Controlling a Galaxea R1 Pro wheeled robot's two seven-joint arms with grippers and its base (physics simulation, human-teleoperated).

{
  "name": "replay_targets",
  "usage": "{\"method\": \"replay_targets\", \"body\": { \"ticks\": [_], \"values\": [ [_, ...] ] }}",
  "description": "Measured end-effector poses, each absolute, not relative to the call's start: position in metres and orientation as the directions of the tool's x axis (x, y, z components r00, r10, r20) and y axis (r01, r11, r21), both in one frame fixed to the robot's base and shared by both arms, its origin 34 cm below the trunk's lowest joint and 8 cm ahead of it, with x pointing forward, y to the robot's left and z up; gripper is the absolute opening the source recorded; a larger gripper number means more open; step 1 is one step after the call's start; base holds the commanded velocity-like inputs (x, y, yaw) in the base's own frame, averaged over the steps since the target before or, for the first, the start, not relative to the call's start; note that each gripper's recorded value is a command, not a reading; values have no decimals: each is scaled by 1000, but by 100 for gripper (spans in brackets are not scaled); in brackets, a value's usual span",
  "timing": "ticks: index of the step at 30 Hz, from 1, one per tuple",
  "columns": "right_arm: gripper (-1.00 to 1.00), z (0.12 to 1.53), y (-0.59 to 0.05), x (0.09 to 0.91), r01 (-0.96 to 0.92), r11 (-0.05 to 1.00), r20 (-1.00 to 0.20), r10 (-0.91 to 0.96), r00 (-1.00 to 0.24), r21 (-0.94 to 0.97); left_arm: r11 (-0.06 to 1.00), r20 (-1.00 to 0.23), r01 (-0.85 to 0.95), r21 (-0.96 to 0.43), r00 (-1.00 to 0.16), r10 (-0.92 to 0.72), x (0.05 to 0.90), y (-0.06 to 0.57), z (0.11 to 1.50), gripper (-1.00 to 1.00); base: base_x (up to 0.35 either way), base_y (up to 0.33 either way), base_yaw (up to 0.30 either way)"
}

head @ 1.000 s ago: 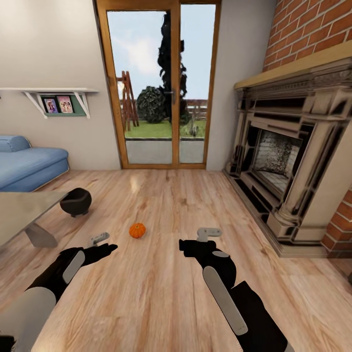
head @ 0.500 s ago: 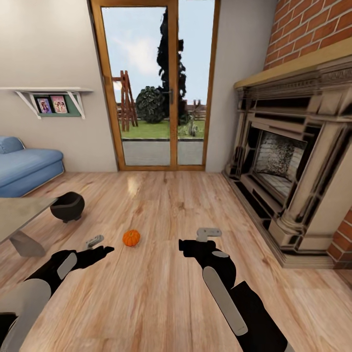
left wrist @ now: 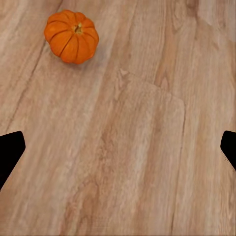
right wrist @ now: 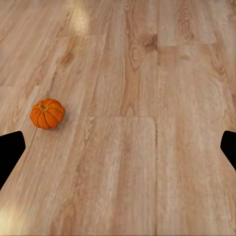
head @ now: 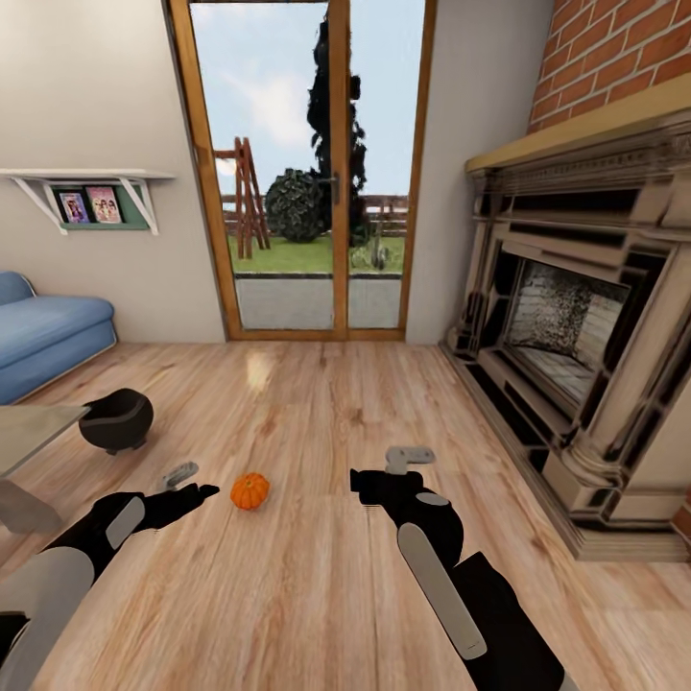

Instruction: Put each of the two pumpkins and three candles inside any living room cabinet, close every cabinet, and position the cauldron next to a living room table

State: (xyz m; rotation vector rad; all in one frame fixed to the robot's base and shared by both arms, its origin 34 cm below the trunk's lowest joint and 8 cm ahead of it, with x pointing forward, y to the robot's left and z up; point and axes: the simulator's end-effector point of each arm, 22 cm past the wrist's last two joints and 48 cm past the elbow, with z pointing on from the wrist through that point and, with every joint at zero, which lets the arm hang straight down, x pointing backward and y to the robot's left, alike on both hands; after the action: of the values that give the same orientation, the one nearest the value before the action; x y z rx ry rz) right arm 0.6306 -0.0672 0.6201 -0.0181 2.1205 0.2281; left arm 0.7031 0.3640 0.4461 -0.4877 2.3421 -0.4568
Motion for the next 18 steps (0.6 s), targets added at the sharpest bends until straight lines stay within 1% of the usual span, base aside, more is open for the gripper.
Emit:
{"method": "replay_targets", "body": {
  "ticks": [7,11,18],
  "values": [
    [100,620,-67,630,-105,982,-843,77,-533,156,867,-558,-223,-447,-688,-464,703,367,447,100,335,0,0],
    [100,620,-67,630,-105,982,-843,77,-533,156,846,-556,-251,-470,-660,-505,706,376,451,100,335,0,0],
    [100,620,-66,630,-105,982,-843,77,-533,156,833,-554,-270,-483,-643,-529,707,382,453,100,335,0,0]
  ]
}}
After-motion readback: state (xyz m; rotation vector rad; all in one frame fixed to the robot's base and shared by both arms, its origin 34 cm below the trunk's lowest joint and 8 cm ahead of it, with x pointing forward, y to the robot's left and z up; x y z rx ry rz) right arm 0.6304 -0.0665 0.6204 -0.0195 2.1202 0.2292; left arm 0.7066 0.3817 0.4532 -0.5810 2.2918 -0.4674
